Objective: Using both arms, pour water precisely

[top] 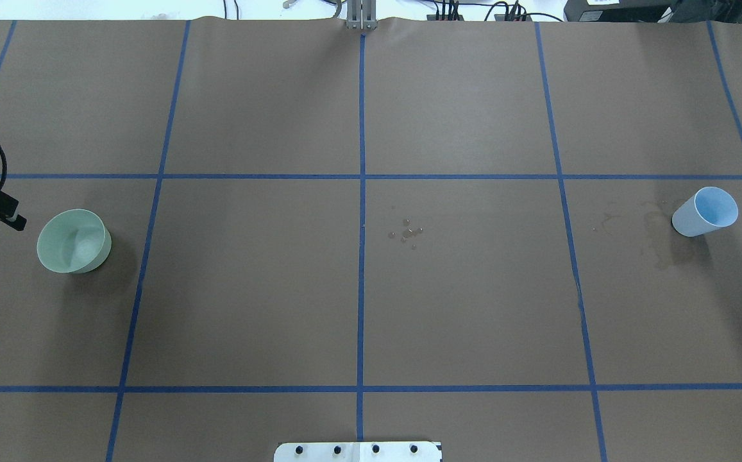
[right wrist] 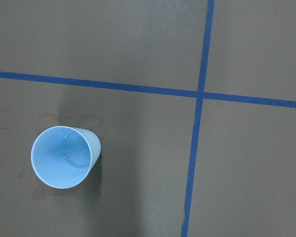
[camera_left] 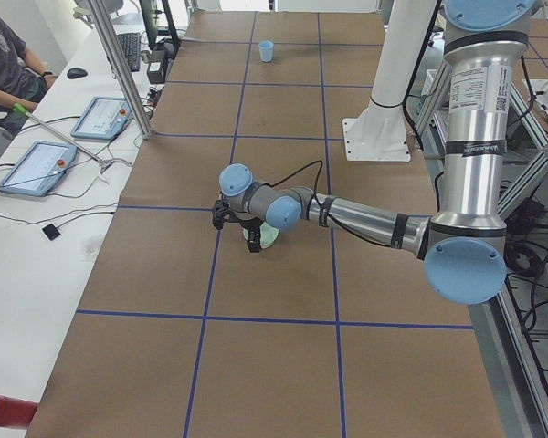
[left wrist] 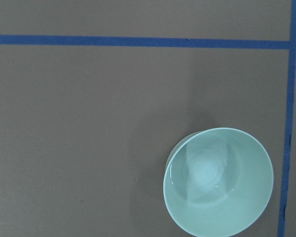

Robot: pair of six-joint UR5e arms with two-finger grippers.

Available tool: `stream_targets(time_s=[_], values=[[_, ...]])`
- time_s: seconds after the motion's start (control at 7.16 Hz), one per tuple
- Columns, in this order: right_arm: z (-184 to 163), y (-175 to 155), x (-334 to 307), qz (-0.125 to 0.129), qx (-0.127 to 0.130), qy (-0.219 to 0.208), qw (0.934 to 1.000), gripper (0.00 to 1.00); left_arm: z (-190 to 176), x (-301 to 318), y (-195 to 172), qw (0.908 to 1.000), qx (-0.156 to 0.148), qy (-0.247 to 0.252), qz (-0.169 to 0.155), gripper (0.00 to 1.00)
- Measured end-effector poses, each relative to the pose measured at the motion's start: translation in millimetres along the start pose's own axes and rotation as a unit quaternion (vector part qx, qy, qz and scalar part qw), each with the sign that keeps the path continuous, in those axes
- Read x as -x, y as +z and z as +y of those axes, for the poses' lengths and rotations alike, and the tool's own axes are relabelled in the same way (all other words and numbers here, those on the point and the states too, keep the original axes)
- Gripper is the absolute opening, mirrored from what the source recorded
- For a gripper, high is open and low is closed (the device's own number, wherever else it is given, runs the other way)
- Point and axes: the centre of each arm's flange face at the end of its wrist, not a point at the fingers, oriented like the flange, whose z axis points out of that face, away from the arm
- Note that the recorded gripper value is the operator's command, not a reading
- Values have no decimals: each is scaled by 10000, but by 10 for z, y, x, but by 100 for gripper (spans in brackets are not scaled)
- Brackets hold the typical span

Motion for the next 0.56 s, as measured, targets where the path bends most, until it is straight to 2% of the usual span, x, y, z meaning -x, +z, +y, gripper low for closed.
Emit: stream_targets(time_s=[0.56], values=[[-1, -1, 5, -6, -5, -6, 10000, 100, -151, -258, 544, 9993, 361, -4, -94, 100]])
